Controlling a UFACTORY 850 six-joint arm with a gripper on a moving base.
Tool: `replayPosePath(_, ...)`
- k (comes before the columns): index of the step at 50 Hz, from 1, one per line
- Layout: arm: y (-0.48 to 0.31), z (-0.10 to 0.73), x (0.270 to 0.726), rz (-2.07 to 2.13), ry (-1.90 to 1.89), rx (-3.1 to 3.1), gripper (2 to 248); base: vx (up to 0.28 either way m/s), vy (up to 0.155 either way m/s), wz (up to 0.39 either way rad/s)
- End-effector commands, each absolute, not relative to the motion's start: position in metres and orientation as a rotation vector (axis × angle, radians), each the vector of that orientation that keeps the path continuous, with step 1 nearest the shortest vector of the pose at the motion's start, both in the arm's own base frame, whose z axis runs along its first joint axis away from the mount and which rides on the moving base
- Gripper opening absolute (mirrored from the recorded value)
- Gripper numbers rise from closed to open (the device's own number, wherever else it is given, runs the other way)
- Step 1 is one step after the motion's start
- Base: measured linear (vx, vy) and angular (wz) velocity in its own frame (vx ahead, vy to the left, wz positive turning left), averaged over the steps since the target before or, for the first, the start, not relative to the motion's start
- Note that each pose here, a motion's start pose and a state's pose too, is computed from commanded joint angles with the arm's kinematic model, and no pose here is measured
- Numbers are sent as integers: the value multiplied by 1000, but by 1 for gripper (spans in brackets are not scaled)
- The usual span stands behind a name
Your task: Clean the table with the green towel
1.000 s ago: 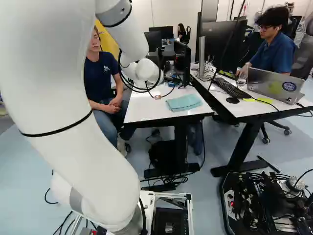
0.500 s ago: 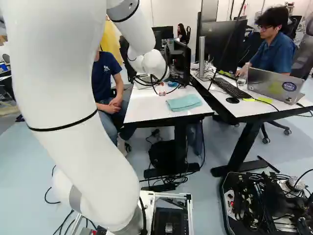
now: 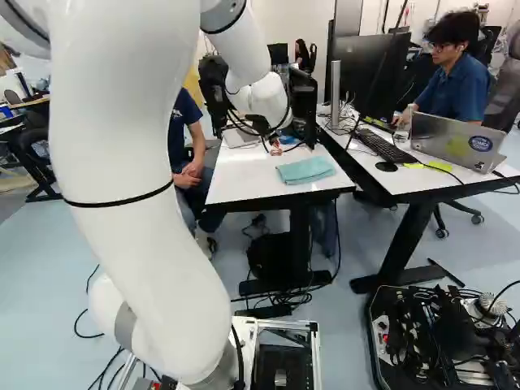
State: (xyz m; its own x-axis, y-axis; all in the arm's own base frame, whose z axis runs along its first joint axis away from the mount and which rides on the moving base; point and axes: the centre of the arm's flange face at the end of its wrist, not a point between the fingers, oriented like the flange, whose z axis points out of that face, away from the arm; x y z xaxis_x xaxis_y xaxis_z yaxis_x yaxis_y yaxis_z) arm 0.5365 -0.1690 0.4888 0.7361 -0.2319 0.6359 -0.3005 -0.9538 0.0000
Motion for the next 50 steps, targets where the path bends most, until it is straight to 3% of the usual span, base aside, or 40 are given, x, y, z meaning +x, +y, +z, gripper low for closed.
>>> replayPosePath(50,-201,458,562,936,-494,2844,247,0,0,0)
